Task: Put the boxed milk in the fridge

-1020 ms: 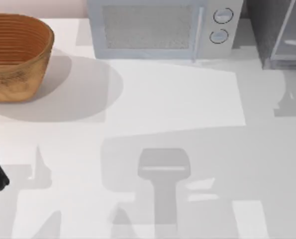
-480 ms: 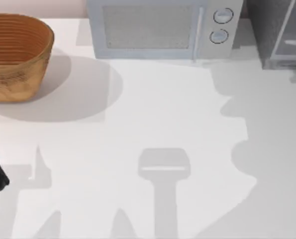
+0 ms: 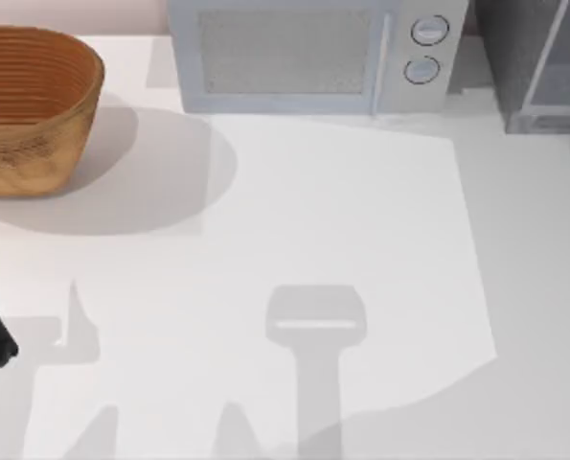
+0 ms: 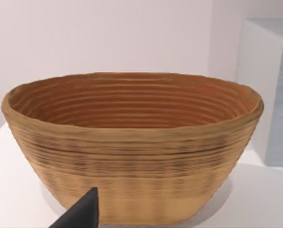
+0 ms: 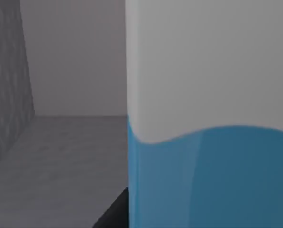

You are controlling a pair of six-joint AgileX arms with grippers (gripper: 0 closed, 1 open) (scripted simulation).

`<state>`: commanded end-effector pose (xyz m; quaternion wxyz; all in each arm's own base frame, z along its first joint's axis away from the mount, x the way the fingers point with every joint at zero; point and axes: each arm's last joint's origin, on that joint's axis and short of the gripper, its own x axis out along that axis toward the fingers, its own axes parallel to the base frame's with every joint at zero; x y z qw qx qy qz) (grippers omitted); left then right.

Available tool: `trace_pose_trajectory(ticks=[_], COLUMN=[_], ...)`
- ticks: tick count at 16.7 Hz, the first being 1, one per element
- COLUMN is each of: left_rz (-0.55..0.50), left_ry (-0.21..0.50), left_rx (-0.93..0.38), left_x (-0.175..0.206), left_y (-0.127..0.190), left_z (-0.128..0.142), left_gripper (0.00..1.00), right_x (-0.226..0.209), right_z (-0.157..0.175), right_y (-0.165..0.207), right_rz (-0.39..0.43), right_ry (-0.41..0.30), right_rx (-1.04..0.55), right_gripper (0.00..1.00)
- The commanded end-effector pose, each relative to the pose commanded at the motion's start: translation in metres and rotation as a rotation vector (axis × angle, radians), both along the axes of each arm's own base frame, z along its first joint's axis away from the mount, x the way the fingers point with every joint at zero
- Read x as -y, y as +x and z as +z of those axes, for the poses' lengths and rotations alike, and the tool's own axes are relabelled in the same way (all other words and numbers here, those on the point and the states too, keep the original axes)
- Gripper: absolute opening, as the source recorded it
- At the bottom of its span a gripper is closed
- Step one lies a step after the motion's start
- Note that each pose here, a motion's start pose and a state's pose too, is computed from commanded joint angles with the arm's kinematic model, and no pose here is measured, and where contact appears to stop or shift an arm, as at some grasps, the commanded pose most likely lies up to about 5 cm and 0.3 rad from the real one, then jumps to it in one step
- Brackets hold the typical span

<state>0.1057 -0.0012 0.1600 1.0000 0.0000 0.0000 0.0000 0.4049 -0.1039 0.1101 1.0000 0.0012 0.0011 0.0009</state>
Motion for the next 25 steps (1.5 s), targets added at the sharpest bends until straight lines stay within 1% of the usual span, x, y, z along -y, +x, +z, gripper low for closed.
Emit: trace_pose_trajectory(ticks=[3, 6, 9, 12, 15, 17, 22, 25], left_rz=[0.0, 0.0, 0.0, 0.0, 0.0, 0.0, 0.0, 0.0], left_ry=[0.0, 0.0, 0.0, 0.0, 0.0, 0.0, 0.0, 0.0], left_rx=[0.0, 0.0, 0.0, 0.0, 0.0, 0.0, 0.0, 0.0], left_x=[0.0, 0.0, 0.0, 0.0, 0.0, 0.0, 0.0, 0.0], left_y=[0.0, 0.0, 0.0, 0.0, 0.0, 0.0, 0.0, 0.0], left_z=[0.0, 0.0, 0.0, 0.0, 0.0, 0.0, 0.0, 0.0], left_gripper=[1.0, 1.0, 1.0, 1.0, 1.0, 1.0, 1.0, 1.0], right_x=[-0.003, -0.004, -0.002, 0.0, 0.0, -0.001, -0.001, -0.001], right_z=[0.0, -0.006, -0.006, 0.006, 0.017, 0.02, 0.02, 0.02], right_y=[0.0, 0.015, 0.048, 0.085, 0.111, 0.119, 0.12, 0.12], right_rz=[0.006, 0.016, 0.02, 0.015, 0.008, 0.006, 0.005, 0.005], right_ry=[0.002, 0.005, 0.005, 0.001, 0.001, 0.002, 0.002, 0.002], right_rx=[-0.003, -0.026, -0.032, -0.008, 0.002, -0.001, -0.002, -0.002], right_gripper=[0.0, 0.0, 0.0, 0.0, 0.0, 0.0, 0.0, 0.23])
